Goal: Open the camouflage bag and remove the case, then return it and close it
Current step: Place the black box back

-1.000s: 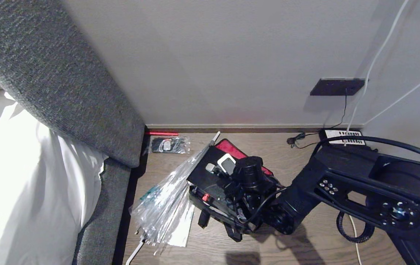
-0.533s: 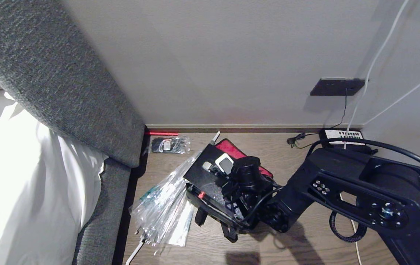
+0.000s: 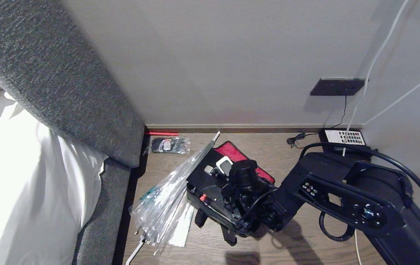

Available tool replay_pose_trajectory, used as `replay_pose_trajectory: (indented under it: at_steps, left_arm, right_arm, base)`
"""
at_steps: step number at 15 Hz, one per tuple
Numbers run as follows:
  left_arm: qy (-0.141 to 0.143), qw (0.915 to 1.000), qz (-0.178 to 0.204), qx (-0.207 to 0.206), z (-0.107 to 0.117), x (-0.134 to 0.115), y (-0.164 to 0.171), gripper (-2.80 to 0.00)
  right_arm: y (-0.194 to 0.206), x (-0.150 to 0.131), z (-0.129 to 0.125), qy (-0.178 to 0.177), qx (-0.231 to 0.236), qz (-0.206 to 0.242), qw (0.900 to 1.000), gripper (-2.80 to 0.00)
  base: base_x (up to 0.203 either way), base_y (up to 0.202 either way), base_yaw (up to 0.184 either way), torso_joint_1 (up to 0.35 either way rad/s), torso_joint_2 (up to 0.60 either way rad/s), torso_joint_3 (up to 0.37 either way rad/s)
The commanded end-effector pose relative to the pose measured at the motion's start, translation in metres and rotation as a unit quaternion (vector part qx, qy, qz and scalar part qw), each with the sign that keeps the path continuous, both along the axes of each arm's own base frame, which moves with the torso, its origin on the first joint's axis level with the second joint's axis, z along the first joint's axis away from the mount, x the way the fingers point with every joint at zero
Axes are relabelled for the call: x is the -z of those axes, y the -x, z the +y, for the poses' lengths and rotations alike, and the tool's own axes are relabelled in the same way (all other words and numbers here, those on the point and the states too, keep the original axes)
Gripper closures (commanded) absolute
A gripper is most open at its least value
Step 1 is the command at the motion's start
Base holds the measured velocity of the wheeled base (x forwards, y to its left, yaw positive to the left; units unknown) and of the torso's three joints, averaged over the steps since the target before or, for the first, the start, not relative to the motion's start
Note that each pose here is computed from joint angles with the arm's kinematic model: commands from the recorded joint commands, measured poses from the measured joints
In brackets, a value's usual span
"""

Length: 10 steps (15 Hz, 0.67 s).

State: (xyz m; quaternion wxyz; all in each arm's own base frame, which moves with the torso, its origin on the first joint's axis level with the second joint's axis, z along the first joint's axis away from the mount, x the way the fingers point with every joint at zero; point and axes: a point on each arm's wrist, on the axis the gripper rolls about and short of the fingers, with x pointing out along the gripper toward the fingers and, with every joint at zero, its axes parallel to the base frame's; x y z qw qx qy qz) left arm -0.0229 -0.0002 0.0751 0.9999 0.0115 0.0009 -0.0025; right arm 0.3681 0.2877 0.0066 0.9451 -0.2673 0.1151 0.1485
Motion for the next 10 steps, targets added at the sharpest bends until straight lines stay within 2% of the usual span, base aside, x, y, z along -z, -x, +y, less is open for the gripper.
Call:
replay_pose_trajectory:
  at_steps: [1,7,10]
  left_arm:
    - [0.0,1.0,-0.002,0.0,0.0,0.0,0.0,0.0]
    - [0.0,1.0,-0.002,0.0,0.0,0.0,0.0,0.0]
    - [0.0,1.0,-0.001,0.0,0.0,0.0,0.0,0.0]
  right_arm:
    - [-0.002,-0.004,0.0,-0.001,0.002,-0.004,1.0,0.0]
    - [-0.008,0.032,0.003,0.007,0.009,0.012,1.0,0.0]
    - [-0.013,0.037,0.003,0.004,0.01,0.01,1.0,0.0]
  base:
    - [0.0,0.0,0.0,0.0,0.0,0.0]
    - [0.0,0.0,0.0,0.0,0.0,0.0]
    - [0.0,0.0,0.0,0.0,0.0,0.0]
